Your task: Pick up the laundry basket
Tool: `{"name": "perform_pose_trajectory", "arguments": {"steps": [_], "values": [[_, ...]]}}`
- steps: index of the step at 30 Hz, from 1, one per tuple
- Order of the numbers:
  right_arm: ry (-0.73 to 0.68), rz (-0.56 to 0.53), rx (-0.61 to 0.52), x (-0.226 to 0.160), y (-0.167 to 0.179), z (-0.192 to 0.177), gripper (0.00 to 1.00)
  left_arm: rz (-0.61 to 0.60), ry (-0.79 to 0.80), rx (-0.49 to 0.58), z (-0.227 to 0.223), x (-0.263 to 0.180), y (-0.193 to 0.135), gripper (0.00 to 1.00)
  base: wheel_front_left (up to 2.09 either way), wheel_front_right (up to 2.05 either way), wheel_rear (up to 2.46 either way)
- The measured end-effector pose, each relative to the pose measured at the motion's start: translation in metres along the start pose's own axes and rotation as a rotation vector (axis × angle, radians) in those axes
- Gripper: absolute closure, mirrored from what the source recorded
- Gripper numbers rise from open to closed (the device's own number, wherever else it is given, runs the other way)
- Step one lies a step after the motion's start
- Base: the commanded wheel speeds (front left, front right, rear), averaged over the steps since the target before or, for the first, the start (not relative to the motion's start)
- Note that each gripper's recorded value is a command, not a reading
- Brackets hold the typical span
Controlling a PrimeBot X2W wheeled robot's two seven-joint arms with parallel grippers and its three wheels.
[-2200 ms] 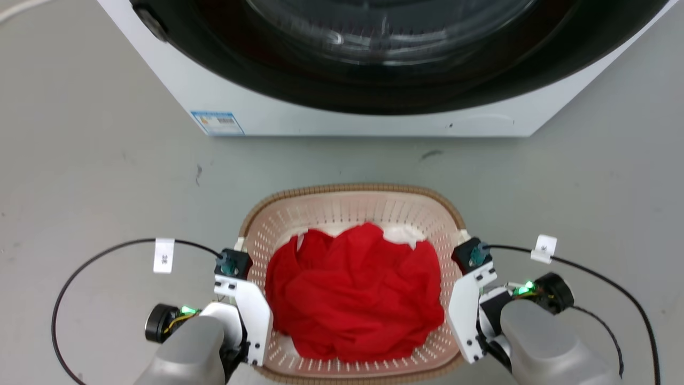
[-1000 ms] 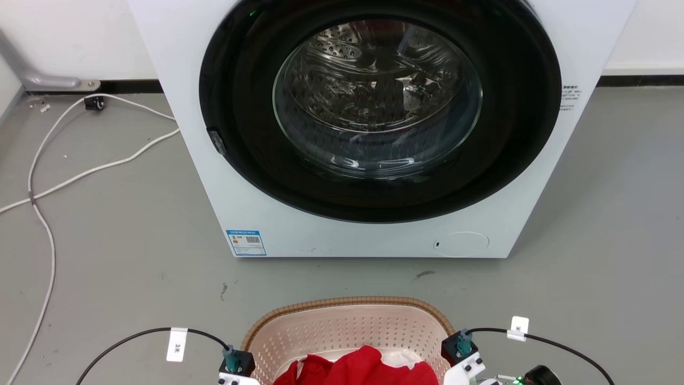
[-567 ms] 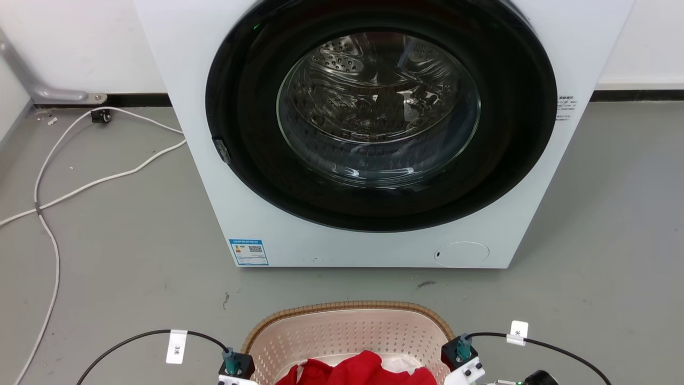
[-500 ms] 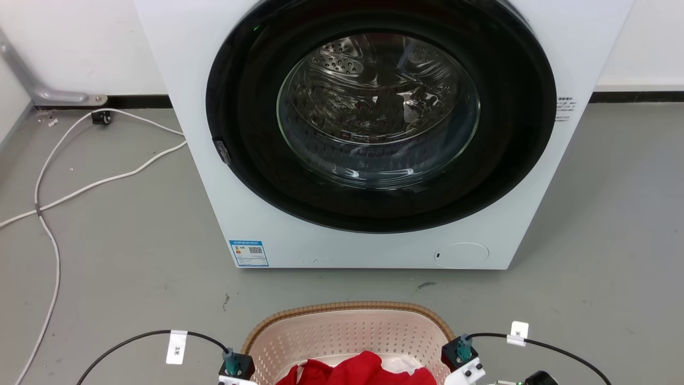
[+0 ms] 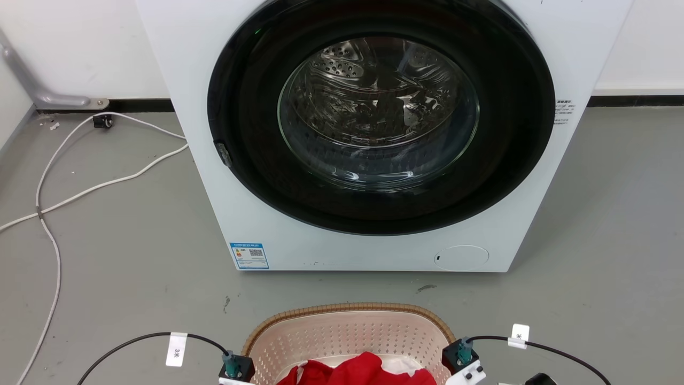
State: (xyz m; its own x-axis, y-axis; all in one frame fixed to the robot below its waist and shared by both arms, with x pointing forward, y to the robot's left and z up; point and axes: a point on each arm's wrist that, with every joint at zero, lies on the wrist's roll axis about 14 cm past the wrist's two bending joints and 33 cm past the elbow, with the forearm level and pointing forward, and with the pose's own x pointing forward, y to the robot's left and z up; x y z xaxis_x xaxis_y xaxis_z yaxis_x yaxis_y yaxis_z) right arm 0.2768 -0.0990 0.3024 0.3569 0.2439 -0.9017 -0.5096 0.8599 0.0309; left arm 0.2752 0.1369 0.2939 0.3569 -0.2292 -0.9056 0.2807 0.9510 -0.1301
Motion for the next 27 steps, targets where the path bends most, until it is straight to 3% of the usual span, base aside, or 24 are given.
{"name": "perform_pose_trajectory", "arguments": {"steps": [27], "values": [[-0.008, -0.002, 0.005, 0.0008, -0.0019, -0.0015, 1.0, -0.002, -0.009, 0.006, 0.0012, 0.0017, -0.001, 1.0, 0.0, 0.0, 0.0]]}}
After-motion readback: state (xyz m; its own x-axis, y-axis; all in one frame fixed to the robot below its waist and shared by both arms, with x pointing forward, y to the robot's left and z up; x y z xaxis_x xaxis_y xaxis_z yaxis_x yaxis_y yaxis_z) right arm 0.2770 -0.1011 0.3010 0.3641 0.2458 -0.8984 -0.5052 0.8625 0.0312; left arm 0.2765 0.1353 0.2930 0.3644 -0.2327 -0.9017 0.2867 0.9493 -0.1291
